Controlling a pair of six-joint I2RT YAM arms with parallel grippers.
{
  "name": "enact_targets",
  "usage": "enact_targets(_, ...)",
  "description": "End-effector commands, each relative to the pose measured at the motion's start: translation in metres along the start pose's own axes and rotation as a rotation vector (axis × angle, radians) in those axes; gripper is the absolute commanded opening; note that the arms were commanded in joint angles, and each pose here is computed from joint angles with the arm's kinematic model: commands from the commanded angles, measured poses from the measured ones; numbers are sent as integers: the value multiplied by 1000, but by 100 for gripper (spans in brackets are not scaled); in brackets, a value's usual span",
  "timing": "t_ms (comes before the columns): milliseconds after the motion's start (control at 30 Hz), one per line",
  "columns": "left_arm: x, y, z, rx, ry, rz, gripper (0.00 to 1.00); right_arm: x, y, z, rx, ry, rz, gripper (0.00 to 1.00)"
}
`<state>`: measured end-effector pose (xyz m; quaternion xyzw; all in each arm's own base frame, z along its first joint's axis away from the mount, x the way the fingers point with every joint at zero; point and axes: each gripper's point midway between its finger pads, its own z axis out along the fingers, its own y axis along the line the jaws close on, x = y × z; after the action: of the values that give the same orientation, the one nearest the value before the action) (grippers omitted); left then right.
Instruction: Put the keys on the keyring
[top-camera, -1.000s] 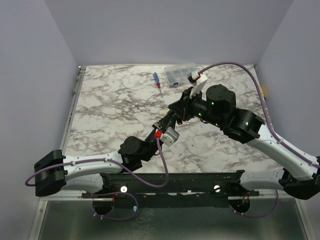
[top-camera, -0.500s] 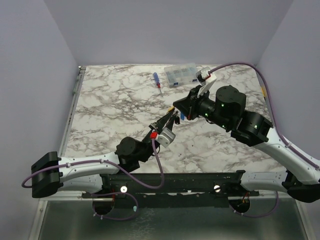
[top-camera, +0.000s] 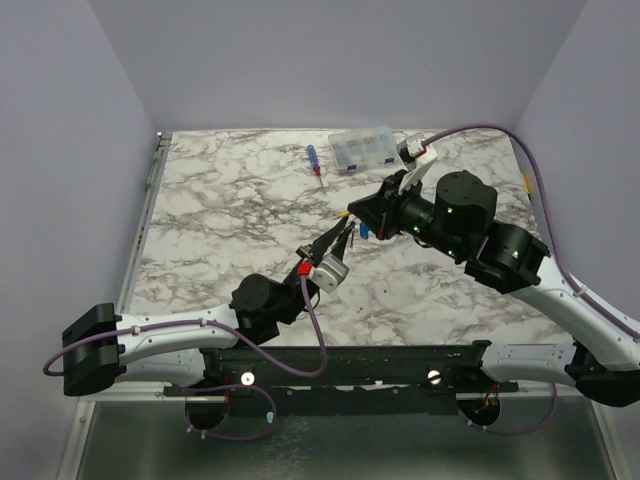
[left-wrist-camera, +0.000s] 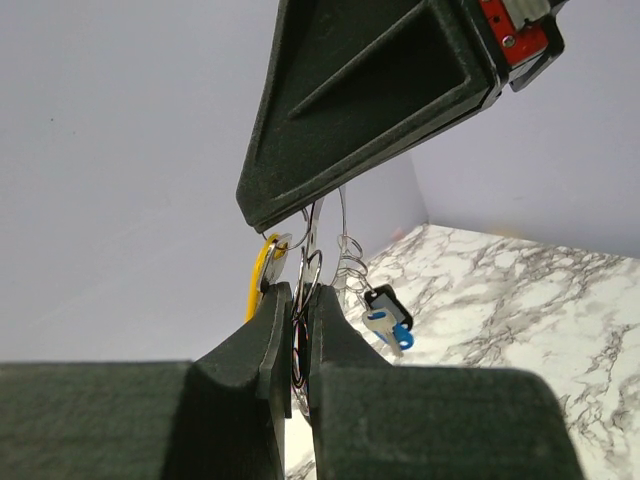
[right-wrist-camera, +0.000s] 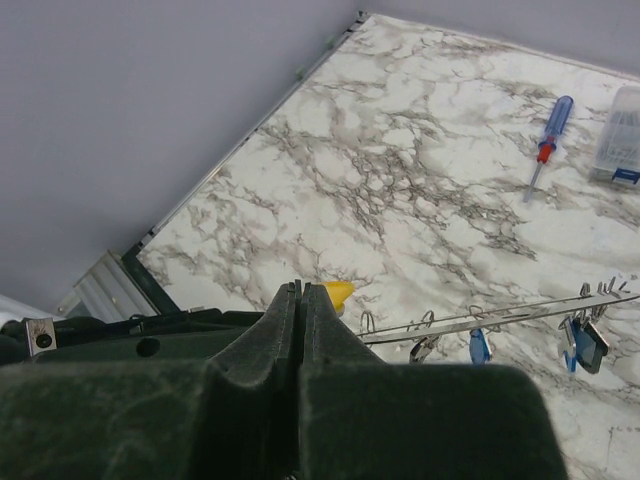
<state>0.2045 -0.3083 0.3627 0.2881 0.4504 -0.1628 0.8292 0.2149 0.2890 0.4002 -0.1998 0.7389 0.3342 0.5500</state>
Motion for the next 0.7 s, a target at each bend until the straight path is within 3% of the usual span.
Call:
enact_targets(0, -42, 31, 5, -104, -118, -78, 0, 12, 3, -8, -31, 48, 4, 0)
enact_targets(667, -45, 32, 8, -109, -120, -59, 0, 21, 15, -4, -78, 97, -4, 0)
